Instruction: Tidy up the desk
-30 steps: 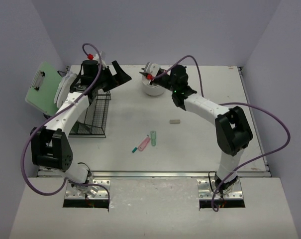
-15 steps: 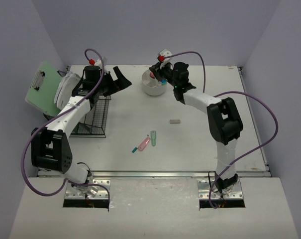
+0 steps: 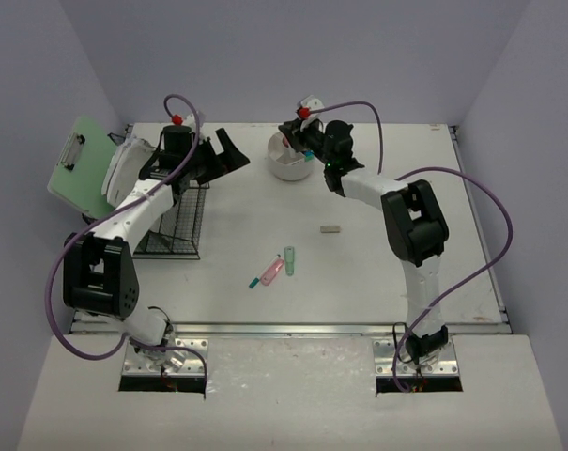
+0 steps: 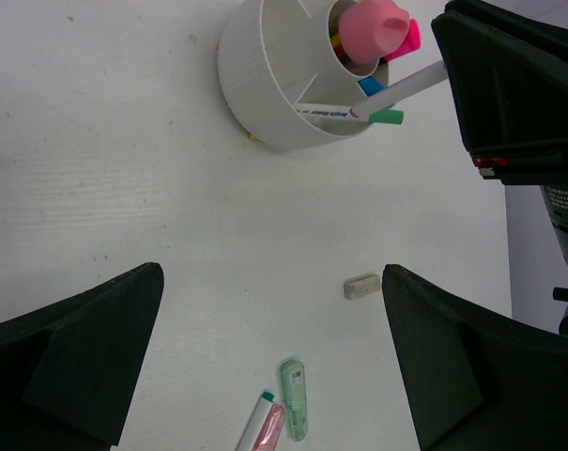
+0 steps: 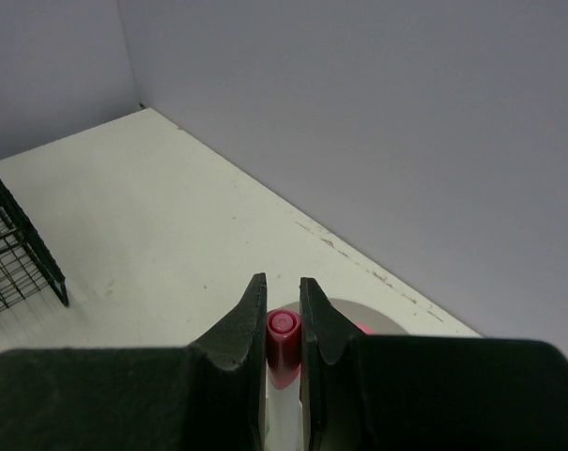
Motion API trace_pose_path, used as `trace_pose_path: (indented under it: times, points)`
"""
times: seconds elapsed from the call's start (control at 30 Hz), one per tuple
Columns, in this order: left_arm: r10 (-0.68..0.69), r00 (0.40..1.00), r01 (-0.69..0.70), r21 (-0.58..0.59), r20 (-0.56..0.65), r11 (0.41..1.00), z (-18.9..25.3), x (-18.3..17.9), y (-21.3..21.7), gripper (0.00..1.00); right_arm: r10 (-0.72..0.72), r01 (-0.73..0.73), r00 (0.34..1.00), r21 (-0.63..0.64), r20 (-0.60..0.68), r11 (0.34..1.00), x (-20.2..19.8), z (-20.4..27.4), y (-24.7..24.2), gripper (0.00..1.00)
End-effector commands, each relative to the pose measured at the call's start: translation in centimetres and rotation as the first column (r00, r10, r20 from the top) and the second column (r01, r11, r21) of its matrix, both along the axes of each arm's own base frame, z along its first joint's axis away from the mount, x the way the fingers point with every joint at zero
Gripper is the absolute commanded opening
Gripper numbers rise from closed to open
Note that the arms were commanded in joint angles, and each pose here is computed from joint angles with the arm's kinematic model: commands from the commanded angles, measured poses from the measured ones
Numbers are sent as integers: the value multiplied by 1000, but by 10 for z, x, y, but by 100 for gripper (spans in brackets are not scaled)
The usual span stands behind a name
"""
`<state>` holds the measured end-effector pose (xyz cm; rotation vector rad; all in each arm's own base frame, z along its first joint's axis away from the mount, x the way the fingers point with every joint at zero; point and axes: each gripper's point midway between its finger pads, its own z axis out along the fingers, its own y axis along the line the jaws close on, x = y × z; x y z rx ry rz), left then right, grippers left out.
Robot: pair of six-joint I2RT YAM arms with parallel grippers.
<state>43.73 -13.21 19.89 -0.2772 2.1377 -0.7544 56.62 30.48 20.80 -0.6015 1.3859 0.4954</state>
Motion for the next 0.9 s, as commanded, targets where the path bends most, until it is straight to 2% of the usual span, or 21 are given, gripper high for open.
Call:
trace_pose_path:
  times: [0.0,0.17,0.33,0.43,0.47,0.5,0.57,0.6,0.63,0.73,0.83,0.87]
  points:
    - [-3,999,3,-11,38,1000,5,8,4,100,64,-60,985,-32,161,998,-6,24,6,0]
    - [-3,999,3,-9,36,1000,4,9,5,100,95,-73,967,-99,237,992,-15,15,5,0]
    - [13,999,-13,15,52,1000,1,6,10,100,86,-58,964,-117,253,992,-13,7,4,0]
    - [14,998,-16,32,69,999,0,0,13,100,74,-51,967,-101,242,994,-10,6,2,6]
    - [12,997,-15,41,75,999,1,-1,14,100,73,-51,967,-98,243,994,-11,6,2,15]
    - [8,997,-12,57,76,998,-2,-5,15,100,72,-51,967,-90,244,995,-12,8,3,32]
    - [-8,996,0,87,92,996,-2,-10,17,100,75,-55,967,-86,242,995,-13,10,3,52]
    - [-30,994,17,119,110,993,-2,-15,17,100,81,-63,967,-81,242,995,-16,17,3,69]
    - [-49,992,32,150,115,988,-5,-20,16,100,88,-70,967,-80,241,994,-19,21,3,77]
    - [-134,980,87,291,147,953,-9,-36,10,100,109,-94,961,-70,253,993,-33,47,2,88]
    - [-214,970,154,393,114,907,-22,-58,-7,97,119,-106,961,-64,248,992,-47,62,0,90]
    - [-248,964,187,419,94,889,-31,-67,-12,91,116,-105,962,-60,247,993,-50,69,-3,91]
